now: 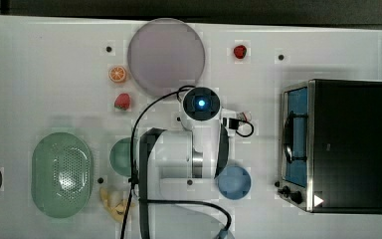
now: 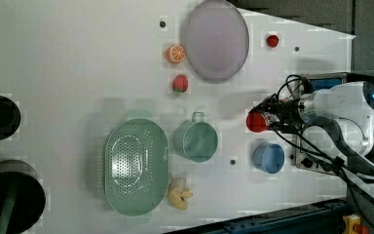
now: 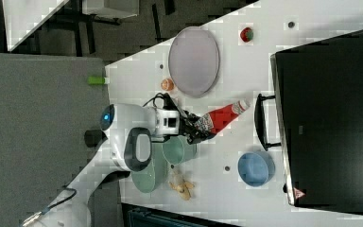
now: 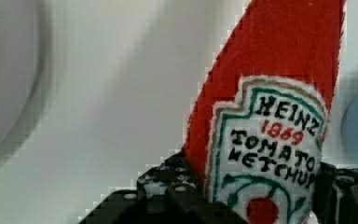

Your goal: Pick Ketchup from oven and place it on table.

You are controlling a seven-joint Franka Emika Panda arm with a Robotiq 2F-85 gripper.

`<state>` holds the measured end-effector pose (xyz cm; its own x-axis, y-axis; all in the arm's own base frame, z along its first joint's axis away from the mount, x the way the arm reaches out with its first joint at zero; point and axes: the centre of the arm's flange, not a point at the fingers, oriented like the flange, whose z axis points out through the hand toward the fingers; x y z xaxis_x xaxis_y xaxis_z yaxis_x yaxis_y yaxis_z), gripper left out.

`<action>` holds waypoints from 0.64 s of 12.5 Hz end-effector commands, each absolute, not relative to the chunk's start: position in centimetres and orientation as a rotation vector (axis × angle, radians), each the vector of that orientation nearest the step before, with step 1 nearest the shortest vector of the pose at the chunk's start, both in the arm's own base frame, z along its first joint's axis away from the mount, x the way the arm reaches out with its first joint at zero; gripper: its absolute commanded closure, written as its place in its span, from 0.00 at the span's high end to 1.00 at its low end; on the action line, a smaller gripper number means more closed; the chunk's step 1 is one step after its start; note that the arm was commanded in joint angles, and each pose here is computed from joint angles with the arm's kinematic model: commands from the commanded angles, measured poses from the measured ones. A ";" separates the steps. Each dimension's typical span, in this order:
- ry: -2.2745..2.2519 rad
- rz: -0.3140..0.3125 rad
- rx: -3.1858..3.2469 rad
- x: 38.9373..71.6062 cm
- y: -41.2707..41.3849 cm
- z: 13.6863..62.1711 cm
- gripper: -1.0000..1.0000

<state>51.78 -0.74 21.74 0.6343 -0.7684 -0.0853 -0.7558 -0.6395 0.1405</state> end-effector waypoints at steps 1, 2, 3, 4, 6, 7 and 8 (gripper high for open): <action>-1.334 -0.157 2.765 52.1 -0.8 21.2 0.66; -1.336 -0.165 2.760 51.8 -0.9 21.0 0.76; -1.338 -0.167 2.758 51.8 -0.9 20.9 0.87; -1.339 -0.162 2.759 51.9 -0.9 21.0 0.98; -1.364 -0.133 2.759 52.4 -0.8 22.1 1.00; -1.411 -0.103 2.748 52.9 -0.7 23.4 1.00; -1.440 -0.065 2.752 53.5 -0.7 25.4 1.00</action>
<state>51.00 -0.11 19.61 0.6180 -0.7802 -0.0966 -0.7655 -0.6252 0.1522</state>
